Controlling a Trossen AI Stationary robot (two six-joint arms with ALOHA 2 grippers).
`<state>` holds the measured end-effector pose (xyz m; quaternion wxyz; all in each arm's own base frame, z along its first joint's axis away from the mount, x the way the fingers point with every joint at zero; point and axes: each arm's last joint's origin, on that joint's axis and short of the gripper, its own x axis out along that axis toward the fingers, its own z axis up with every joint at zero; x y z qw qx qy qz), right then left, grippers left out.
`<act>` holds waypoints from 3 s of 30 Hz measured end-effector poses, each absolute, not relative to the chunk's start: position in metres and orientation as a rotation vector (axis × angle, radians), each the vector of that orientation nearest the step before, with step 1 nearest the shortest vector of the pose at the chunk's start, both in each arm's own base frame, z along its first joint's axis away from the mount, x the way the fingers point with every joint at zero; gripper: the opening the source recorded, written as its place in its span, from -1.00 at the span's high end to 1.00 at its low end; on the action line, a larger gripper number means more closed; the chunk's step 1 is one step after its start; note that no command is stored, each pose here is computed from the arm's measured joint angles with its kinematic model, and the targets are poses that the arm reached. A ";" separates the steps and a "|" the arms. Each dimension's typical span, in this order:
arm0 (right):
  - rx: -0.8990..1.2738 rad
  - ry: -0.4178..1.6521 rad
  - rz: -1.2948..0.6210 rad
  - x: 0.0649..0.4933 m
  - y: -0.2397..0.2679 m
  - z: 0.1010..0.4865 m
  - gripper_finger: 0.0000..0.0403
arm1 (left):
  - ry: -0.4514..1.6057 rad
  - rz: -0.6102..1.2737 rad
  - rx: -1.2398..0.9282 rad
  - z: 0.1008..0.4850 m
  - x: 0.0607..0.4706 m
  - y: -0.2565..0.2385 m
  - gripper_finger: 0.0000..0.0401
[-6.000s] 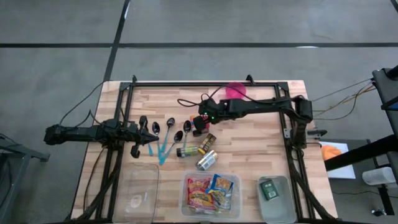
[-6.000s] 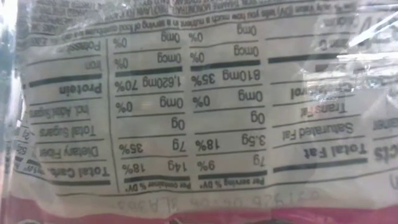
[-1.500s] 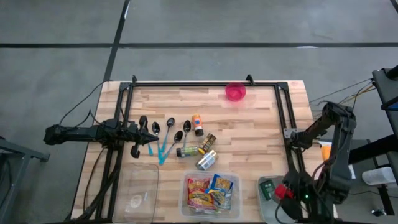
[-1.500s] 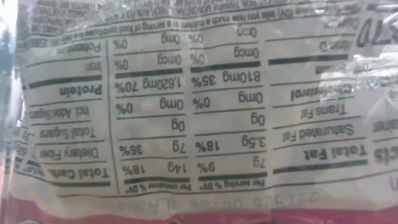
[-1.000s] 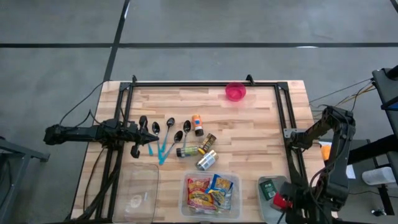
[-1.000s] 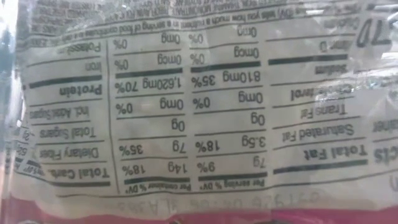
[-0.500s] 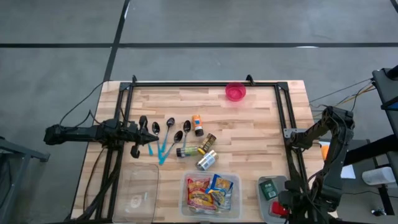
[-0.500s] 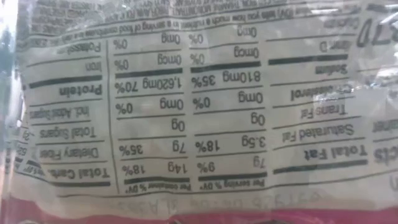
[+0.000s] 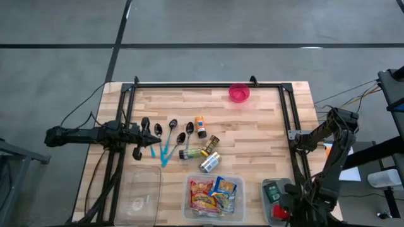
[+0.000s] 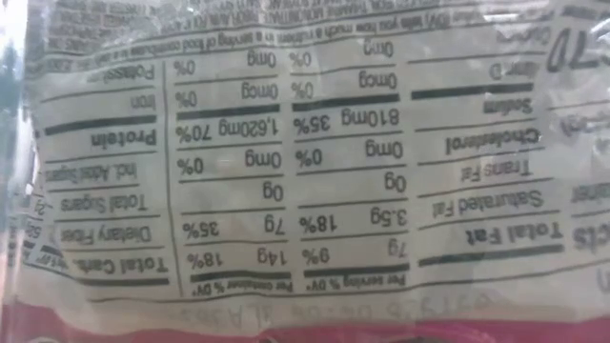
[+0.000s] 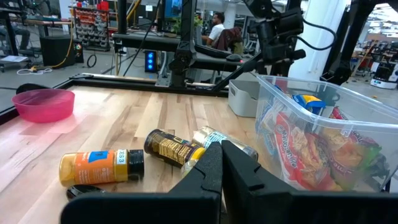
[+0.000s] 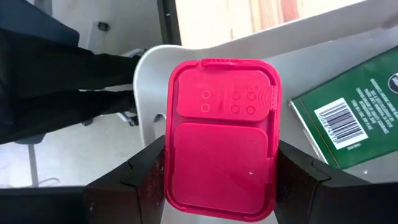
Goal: Pick & Place Food Item
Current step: Put the red seasoning can into the gray bin, then put the yellow seasoning can into the gray bin
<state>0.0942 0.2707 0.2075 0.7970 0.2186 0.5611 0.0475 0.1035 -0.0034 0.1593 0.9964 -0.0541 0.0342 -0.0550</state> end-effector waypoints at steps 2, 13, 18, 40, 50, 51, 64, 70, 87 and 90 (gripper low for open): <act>0.473 1.205 0.099 0.094 0.270 0.205 -0.03 | 0.068 -0.110 -0.108 0.159 0.103 -0.003 1.00; 0.510 1.187 0.104 0.094 0.269 0.198 -0.41 | 0.068 -0.110 -0.108 0.159 0.103 -0.003 1.00; 0.548 1.188 0.075 0.094 0.269 0.198 -0.44 | 0.068 -0.110 -0.108 0.159 0.103 -0.003 1.00; 0.671 1.147 0.002 0.094 0.265 0.205 -0.45 | 0.068 -0.110 -0.108 0.159 0.103 -0.003 1.00; 0.671 1.104 0.039 0.089 0.246 0.231 -0.45 | 0.068 -0.110 -0.108 0.159 0.103 -0.003 1.00; 0.658 1.100 0.042 0.089 0.243 0.233 -0.45 | 0.068 -0.110 -0.108 0.159 0.103 -0.003 1.00; 0.372 0.962 -0.065 0.078 0.181 0.262 -0.45 | 0.068 -0.110 -0.108 0.159 0.103 -0.003 1.00; 0.291 0.839 -0.120 0.077 0.151 0.276 -0.45 | 0.068 -0.110 -0.108 0.159 0.103 -0.003 1.00; 0.021 0.852 -0.115 0.147 0.085 0.292 -0.45 | 0.068 -0.110 -0.108 0.159 0.103 -0.003 1.00; -0.021 0.859 -0.090 0.162 0.070 0.293 -0.45 | 0.068 -0.110 -0.108 0.159 0.103 -0.003 1.00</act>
